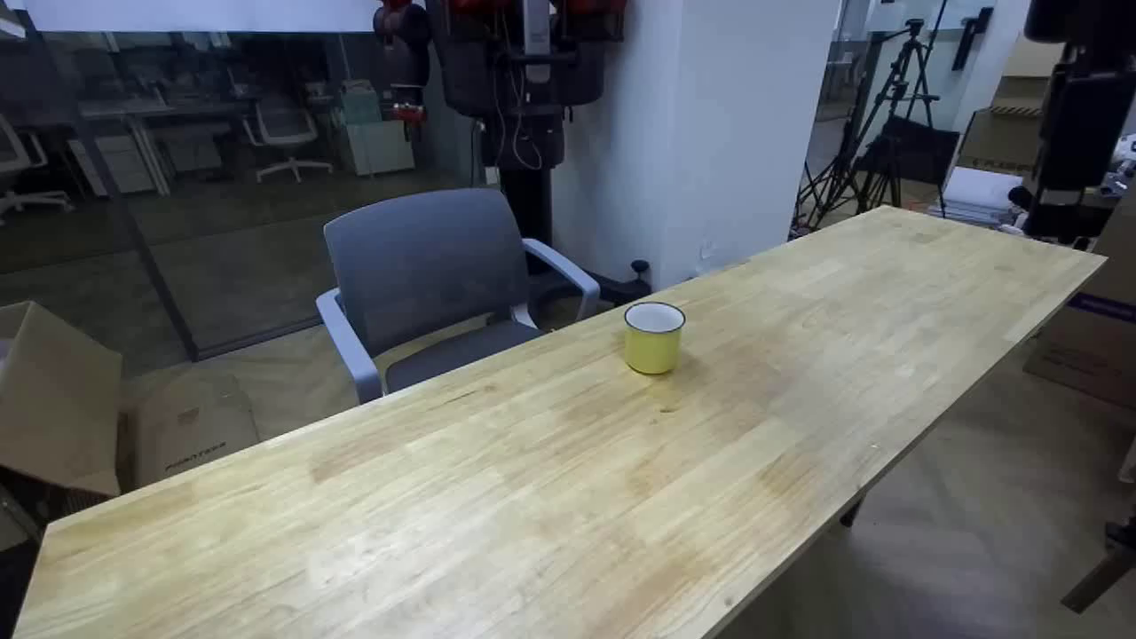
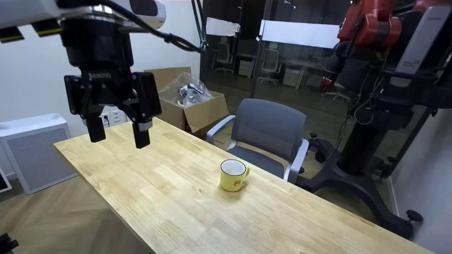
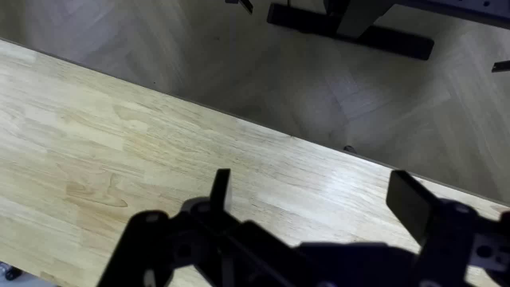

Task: Move the yellow mug forwards

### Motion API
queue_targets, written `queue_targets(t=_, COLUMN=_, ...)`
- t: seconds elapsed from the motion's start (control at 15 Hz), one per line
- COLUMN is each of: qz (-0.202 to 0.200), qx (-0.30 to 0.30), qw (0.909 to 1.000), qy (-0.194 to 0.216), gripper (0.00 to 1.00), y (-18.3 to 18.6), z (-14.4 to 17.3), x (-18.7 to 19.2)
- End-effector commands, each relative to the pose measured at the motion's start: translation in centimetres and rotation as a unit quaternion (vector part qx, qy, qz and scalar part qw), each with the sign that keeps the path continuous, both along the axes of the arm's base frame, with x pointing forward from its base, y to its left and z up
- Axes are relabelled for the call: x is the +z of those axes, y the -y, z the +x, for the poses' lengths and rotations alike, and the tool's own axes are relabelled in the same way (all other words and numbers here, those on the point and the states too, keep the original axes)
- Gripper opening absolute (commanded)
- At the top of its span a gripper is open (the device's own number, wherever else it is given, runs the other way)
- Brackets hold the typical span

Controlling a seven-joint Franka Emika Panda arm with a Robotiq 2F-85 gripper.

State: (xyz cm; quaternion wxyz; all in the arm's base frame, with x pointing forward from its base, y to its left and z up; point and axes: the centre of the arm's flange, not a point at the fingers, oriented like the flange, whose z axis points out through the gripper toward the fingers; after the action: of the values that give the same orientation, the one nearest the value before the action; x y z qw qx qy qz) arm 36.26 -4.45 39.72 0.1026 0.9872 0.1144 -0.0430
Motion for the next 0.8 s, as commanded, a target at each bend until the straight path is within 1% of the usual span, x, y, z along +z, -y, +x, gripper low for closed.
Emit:
queue_targets(t=0.0, qz=0.0, qx=0.0, qw=1.0, qy=0.0, gripper=1.0, y=0.0, z=0.0, x=0.0)
queue_targets(t=0.13, qz=0.0, qx=0.0, qw=1.0, qy=0.0, gripper=1.0, y=0.0, z=0.0, x=0.0)
queue_targets(t=0.2, qz=0.0, qx=-0.01, qw=0.9998, qy=0.017, gripper=1.0, y=-0.2, z=0.2, x=-0.1)
queue_targets(t=0.33, qz=0.005, qx=-0.06, qw=0.9963, qy=0.062, gripper=1.0, y=-0.1, z=1.5, x=-0.3)
queue_targets(t=0.4, qz=0.007, qx=-0.076, qw=0.9935, qy=0.085, gripper=1.0, y=0.2, z=2.5, x=-0.4)
queue_targets(t=0.53, qz=0.022, qx=-0.109, qw=0.9862, qy=0.123, gripper=1.0, y=0.9, z=4.5, x=-0.8)
queue_targets(t=0.73, qz=0.06, qx=-0.162, qw=0.9705, qy=0.168, gripper=1.0, y=2.3, z=7.3, x=-1.8)
